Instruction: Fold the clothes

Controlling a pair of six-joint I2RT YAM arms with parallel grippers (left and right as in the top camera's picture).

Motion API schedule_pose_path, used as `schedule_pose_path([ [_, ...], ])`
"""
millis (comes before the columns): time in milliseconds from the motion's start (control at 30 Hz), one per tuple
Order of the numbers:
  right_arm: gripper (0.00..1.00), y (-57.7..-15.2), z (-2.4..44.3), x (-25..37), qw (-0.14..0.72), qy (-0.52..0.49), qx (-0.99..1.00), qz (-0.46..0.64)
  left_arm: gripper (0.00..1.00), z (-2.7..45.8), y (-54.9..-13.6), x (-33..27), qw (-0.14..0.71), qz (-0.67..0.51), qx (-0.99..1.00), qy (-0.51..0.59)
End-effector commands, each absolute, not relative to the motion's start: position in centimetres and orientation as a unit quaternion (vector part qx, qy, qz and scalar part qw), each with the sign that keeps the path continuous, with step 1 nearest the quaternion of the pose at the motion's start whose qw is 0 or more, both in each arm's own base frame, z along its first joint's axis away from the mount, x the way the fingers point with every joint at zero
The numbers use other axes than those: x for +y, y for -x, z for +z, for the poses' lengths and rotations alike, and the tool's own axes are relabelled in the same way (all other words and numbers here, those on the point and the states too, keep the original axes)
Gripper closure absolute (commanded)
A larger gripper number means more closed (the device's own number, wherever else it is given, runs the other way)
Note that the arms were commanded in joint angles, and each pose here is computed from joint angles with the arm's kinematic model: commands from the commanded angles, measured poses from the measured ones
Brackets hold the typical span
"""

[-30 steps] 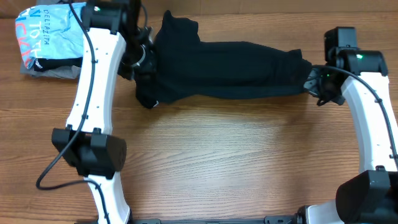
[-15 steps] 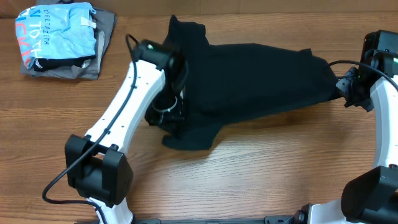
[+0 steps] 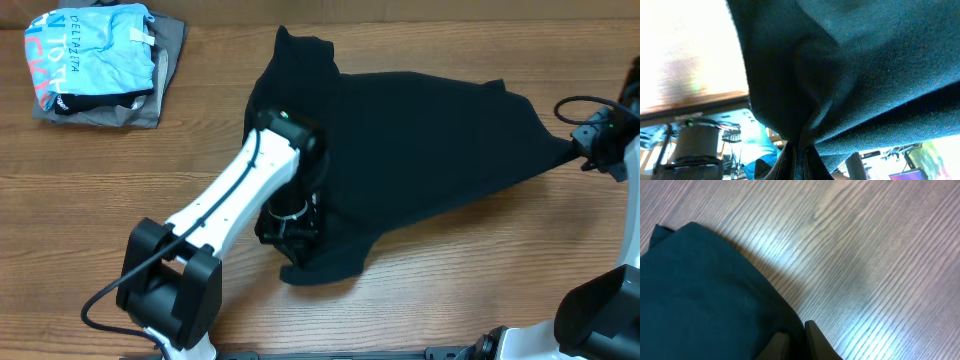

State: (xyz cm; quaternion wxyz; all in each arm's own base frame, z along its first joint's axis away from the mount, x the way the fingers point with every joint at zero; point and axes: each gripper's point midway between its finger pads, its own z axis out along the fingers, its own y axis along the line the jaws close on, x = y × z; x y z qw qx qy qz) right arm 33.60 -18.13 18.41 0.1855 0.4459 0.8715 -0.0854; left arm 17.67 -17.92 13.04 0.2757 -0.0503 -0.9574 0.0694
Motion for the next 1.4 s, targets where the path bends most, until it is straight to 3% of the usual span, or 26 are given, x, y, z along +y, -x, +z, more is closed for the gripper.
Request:
schedule_pose_path([
  [0, 0.88, -33.7, 19.5, -18.8, 0.207, -0.440, 0.871, -0.071, 0.96, 13.8, -16.1, -16.9, 0.272, 0.050, -0.961, 0.015],
  [367, 0.84, -32.4, 18.8, -18.2, 0.176, -0.443, 0.877, -0.069, 0.95, 11.2, -13.7, -16.3, 0.283, 0.052, -0.958, 0.002],
  [433, 0.78, -32.0, 18.7, -18.1, 0.167, -0.443, 0.878, -0.069, 0.89, 11.0, -14.0, -16.4, 0.278, 0.057, -0.959, 0.011],
  [467, 0.62, -32.0, 18.7, -18.1, 0.167, -0.443, 0.878, -0.069, 0.74, 10.8, -14.2, -16.5, 0.272, 0.062, -0.960, 0.018],
  [500, 0.50, -32.0, 18.7, -18.1, 0.167, -0.443, 0.878, -0.069, 0.52, 10.8, -14.3, -16.6, 0.269, 0.065, -0.961, 0.023],
  [533, 0.48, -32.0, 18.6, -18.0, 0.166, -0.443, 0.878, -0.069, 0.09, 10.7, -14.4, -16.7, 0.266, 0.068, -0.961, 0.027],
  [567, 0.47, -31.9, 18.6, -18.0, 0.165, -0.443, 0.878, -0.069, 0.00, 10.7, -14.5, -16.7, 0.265, 0.069, -0.961, 0.031],
  [833, 0.38, -32.3, 17.6, -15.7, 0.142, -0.428, 0.892, -0.009, 0.00, 10.2, -15.3, -16.7, 0.244, 0.068, -0.966, 0.050],
  [900, 0.28, -32.0, 16.7, -14.7, 0.127, -0.408, 0.904, 0.011, 0.00, 9.8, -16.2, -16.6, 0.223, 0.066, -0.971, 0.053],
  [1033, 0.19, -31.1, 14.0, -13.0, 0.091, -0.405, 0.909, 0.046, 0.00, 8.9, -18.8, -15.6, 0.178, 0.057, -0.982, 0.037],
  [1200, 0.18, -28.2, 9.9, -11.5, 0.030, -0.413, 0.909, 0.050, 0.08, 8.7, -21.5, -13.4, 0.158, 0.076, -0.984, -0.019],
  [1367, 0.21, -26.5, 7.1, -9.6, -0.009, -0.429, 0.900, 0.079, 0.05, 8.6, -23.0, -12.0, 0.140, 0.089, -0.985, -0.040],
])
